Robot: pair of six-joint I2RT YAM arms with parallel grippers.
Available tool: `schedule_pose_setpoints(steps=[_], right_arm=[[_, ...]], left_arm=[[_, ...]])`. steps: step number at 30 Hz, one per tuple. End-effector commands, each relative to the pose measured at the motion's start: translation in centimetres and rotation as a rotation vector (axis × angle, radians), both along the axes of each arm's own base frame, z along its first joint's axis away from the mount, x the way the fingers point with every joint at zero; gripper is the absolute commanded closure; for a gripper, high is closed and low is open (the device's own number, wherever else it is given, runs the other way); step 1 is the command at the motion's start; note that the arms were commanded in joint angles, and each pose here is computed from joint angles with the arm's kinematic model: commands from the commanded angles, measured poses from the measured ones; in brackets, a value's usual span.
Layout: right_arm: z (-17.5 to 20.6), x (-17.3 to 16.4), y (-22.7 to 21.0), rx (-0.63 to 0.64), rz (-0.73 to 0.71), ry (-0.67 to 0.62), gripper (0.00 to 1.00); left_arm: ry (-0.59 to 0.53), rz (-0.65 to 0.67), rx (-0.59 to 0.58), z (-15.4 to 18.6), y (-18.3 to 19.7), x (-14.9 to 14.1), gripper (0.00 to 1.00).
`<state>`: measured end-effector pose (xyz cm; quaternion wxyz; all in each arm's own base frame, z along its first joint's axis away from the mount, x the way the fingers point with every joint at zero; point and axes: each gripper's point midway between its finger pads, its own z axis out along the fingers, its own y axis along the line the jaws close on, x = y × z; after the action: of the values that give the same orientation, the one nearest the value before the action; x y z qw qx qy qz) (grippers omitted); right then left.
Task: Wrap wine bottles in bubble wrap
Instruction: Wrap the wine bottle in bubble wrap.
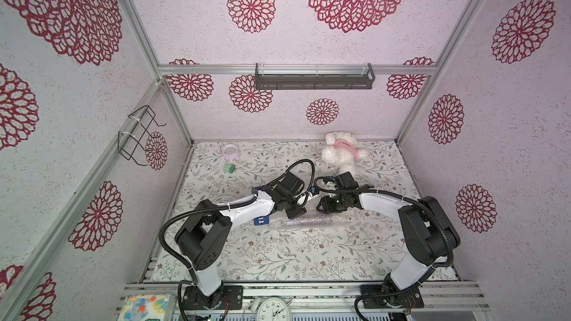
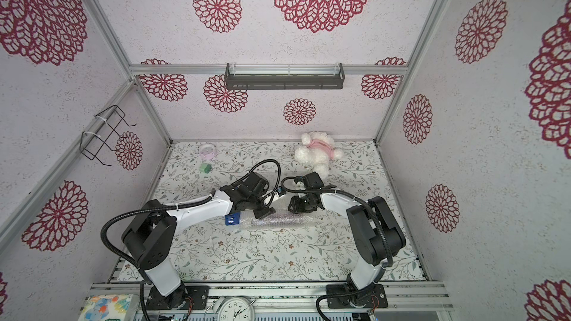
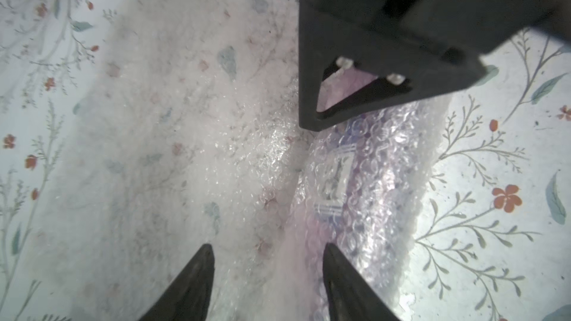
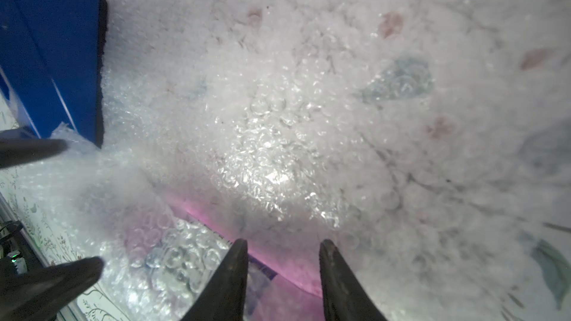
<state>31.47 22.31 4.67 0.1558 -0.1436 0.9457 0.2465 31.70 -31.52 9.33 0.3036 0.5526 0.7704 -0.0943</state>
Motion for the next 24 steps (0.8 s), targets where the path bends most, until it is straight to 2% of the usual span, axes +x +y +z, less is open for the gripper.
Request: schedule_pose_setpoints(steps=[1,5,8,12,24], right_arm=[[-0.9,-1.1,-0.7,-0.050,0.024,0.033,0.59],[-0.9,-1.1,-0.7,-0.053,0.028,0.031,0.59],[-0.8,-1.0,-0.7,-0.056,0.029,0.027,0.59],[-0.6,-0.9,-0.7,-0.055,0.031,0.018,0.59],[0.0,-0.3,0.4,-0.015,0.076,-0.002,0.59]], left_arm=[[-0.101,0.000,-0.088,4.1,-0.2,0.7,0.38],[-0.157,-0.013,-0.156,6.2,0.0,0.0,0.35],[-0.151,-0.059,-0.182,6.2,-0.5,-1.4,0.35],[-0.106,-0.112,-0.146,3.9,-1.5,-3.0,0.35],[0.046,-0.246,-0.115,-1.7,-3.7,-4.8,0.28]])
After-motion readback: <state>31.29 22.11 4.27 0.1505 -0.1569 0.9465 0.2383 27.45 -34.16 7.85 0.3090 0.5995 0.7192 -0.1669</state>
